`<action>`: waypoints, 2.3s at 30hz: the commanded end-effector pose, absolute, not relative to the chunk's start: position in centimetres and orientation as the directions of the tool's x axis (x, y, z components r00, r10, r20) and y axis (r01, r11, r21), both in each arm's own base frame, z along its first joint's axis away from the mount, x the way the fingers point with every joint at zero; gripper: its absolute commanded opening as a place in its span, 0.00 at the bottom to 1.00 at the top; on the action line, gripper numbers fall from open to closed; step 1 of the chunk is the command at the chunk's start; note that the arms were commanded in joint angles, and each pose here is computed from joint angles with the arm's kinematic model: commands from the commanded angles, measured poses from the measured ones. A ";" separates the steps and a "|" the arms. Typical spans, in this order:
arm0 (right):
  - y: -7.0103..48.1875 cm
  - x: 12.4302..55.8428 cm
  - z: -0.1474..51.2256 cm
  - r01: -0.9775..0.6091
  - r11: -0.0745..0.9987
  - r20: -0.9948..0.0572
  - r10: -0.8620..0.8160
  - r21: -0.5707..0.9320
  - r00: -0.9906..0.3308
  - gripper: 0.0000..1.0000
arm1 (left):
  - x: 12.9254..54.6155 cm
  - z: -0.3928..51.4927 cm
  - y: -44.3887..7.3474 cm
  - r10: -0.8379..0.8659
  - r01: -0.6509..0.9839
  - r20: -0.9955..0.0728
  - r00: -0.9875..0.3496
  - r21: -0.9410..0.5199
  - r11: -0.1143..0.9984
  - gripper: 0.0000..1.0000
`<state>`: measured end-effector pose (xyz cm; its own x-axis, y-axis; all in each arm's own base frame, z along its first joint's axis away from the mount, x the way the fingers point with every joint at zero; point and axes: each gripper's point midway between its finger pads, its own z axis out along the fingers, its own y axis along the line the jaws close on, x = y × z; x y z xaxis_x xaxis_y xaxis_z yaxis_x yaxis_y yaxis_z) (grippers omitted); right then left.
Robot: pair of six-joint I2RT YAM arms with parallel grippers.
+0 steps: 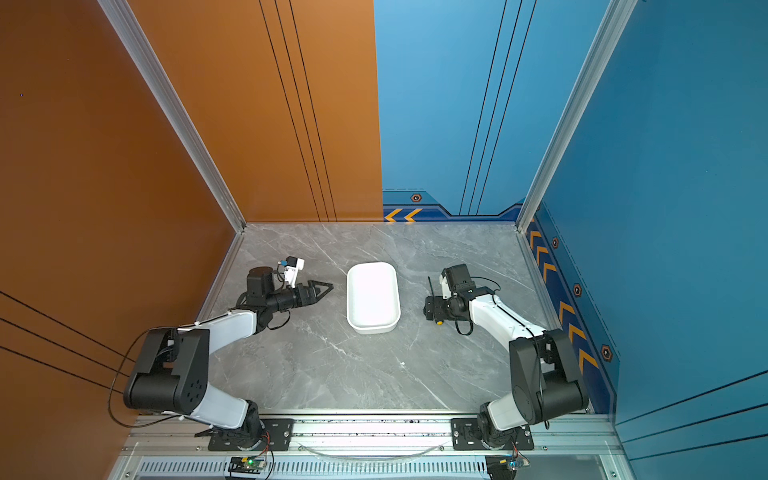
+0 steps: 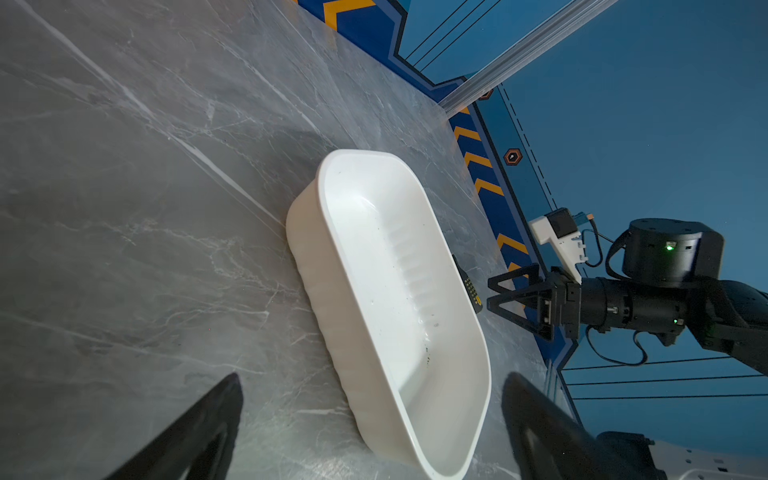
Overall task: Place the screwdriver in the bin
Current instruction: 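Lower the right gripper over the screwdriver handle while the left gripper hovers beside the bin, then close the right gripper on the black-and-yellow screwdriver handle, then lift the screwdriver with the right gripper and carry it over the white bin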
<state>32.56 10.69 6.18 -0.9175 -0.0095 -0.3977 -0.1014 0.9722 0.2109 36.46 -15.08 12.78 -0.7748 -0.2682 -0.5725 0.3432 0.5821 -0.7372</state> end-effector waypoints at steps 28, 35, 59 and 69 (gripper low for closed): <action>10.5 35.0 2.3 -0.106 0.992 -0.222 -0.088 0.073 -0.971 0.61 | 34.5 8.9 -16.4 -0.241 0.248 -0.433 -0.868 -0.801 0.545 0.98; 10.3 34.8 2.0 -0.107 0.992 -0.206 -0.092 0.063 -0.974 0.49 | 34.5 8.7 -16.3 -0.244 0.240 -0.427 -0.871 -0.802 0.546 0.98; 11.8 35.3 4.9 -0.061 0.986 -0.224 -0.025 0.155 -0.974 0.00 | 34.7 8.3 -16.0 -0.253 0.222 -0.412 -0.875 -0.807 0.547 0.98; 15.4 35.4 16.0 -0.080 0.958 -0.425 0.046 0.275 -0.904 0.00 | 34.8 8.6 -16.1 -0.255 0.222 -0.410 -0.876 -0.811 0.541 0.98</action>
<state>35.80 14.05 12.09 -0.9225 0.0046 -0.3861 -0.0882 0.9710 0.2222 34.91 -16.18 8.80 -0.8647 -0.2528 -0.4341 0.2398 0.5516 -0.7989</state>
